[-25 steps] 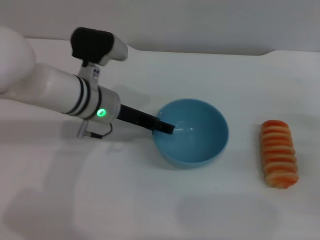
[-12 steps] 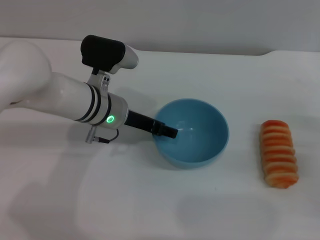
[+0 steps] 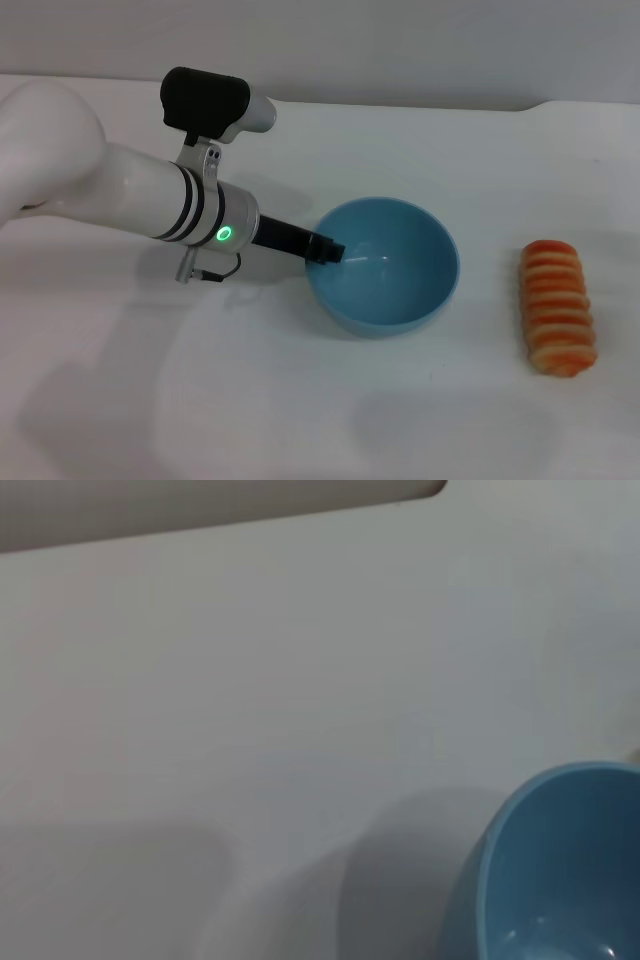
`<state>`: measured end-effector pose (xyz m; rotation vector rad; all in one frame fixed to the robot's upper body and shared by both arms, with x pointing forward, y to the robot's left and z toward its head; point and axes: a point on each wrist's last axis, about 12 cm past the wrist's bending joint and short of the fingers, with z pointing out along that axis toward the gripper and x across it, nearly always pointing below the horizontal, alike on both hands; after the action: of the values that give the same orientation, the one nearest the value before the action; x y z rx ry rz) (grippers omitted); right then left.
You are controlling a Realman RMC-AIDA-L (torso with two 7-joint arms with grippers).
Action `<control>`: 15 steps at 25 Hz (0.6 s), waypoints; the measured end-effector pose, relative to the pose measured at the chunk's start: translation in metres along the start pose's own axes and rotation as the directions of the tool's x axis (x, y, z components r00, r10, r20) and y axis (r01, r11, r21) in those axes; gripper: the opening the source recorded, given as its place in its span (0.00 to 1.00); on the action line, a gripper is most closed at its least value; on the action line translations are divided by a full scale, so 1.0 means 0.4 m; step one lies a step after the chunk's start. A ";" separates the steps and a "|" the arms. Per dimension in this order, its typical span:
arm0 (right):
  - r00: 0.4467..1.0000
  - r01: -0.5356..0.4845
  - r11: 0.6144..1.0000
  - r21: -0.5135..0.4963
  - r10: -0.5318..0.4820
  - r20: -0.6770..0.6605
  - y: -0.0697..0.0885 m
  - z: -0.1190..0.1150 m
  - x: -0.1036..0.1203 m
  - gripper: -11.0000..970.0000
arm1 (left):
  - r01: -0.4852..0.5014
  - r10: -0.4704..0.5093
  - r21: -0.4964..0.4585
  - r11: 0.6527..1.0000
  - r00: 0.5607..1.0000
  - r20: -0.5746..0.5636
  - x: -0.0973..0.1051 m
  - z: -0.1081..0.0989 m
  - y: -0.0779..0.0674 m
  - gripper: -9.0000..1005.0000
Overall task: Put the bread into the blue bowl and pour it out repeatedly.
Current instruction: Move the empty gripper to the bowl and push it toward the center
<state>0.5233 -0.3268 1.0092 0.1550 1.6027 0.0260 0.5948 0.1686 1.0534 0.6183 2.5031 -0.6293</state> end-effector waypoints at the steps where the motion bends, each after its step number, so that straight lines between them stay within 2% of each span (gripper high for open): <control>1: 1.000 0.000 1.000 0.000 0.000 0.001 0.000 0.000 0.000 0.70 | 0.002 -0.002 0.000 1.000 1.000 0.003 -0.001 0.000 0.000 0.50; 4: 1.000 0.000 1.000 -0.002 0.000 0.004 0.001 0.001 -0.001 0.70 | 0.008 -0.008 -0.001 1.000 1.000 -0.001 0.000 0.002 0.002 0.42; 9: 1.000 0.006 1.000 -0.016 -0.006 0.002 0.006 0.002 -0.001 0.69 | 0.010 -0.010 -0.002 1.000 0.999 -0.031 -0.003 0.011 0.000 0.18; 15: 1.000 0.004 1.000 -0.017 -0.004 0.002 0.006 0.001 0.000 0.69 | 0.003 -0.003 0.006 1.000 1.000 -0.017 -0.017 0.011 -0.009 0.01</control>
<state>0.5237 -0.3243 1.0096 0.1385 1.6004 0.0364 0.5996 0.1615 1.0548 0.6246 2.5195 -0.6354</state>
